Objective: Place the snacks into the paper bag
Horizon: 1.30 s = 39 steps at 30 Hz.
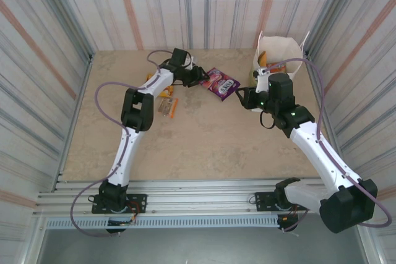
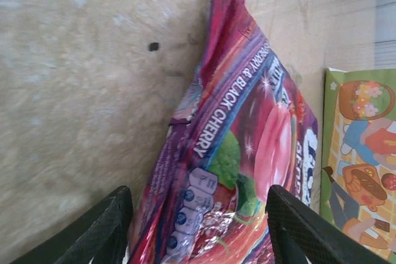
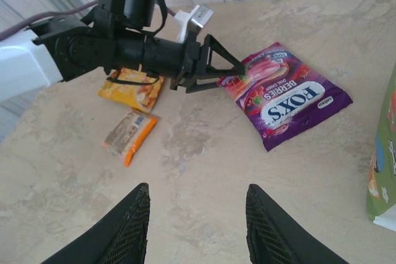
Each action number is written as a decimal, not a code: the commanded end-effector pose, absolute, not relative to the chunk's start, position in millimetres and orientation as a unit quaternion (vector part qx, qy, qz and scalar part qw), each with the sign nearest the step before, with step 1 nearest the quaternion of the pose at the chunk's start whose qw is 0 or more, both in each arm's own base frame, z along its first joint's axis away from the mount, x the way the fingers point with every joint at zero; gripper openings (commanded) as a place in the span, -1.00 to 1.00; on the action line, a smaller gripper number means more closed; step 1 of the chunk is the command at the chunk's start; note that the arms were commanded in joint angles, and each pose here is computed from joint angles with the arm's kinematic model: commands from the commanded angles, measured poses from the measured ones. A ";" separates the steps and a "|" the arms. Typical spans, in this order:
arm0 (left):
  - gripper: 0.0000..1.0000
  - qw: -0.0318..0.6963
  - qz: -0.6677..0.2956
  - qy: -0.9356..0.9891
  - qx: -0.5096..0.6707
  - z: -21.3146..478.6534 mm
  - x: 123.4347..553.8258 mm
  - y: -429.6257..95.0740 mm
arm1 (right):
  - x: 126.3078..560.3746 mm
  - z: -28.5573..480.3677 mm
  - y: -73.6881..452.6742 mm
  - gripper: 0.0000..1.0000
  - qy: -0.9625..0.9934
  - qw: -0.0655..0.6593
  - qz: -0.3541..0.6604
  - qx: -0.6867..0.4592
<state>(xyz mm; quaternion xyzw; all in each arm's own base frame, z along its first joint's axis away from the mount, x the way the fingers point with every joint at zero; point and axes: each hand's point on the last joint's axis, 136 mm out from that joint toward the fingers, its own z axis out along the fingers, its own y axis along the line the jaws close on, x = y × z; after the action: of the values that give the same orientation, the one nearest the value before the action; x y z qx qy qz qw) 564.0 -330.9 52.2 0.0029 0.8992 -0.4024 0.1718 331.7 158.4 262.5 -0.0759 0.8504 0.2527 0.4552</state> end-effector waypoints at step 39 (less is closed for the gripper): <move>-1.00 0.304 -0.247 0.830 0.397 238.2 439.9 -342.8 | 286.5 309.7 132.7 -0.12 0.806 0.535 0.218 -0.131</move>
<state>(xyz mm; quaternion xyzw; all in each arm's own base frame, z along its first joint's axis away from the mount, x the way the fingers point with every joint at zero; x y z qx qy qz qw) 471.3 -350.8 199.6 0.2908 0.8638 -0.2995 0.2821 291.2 133.2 319.3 -0.1034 0.7992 0.2335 0.5440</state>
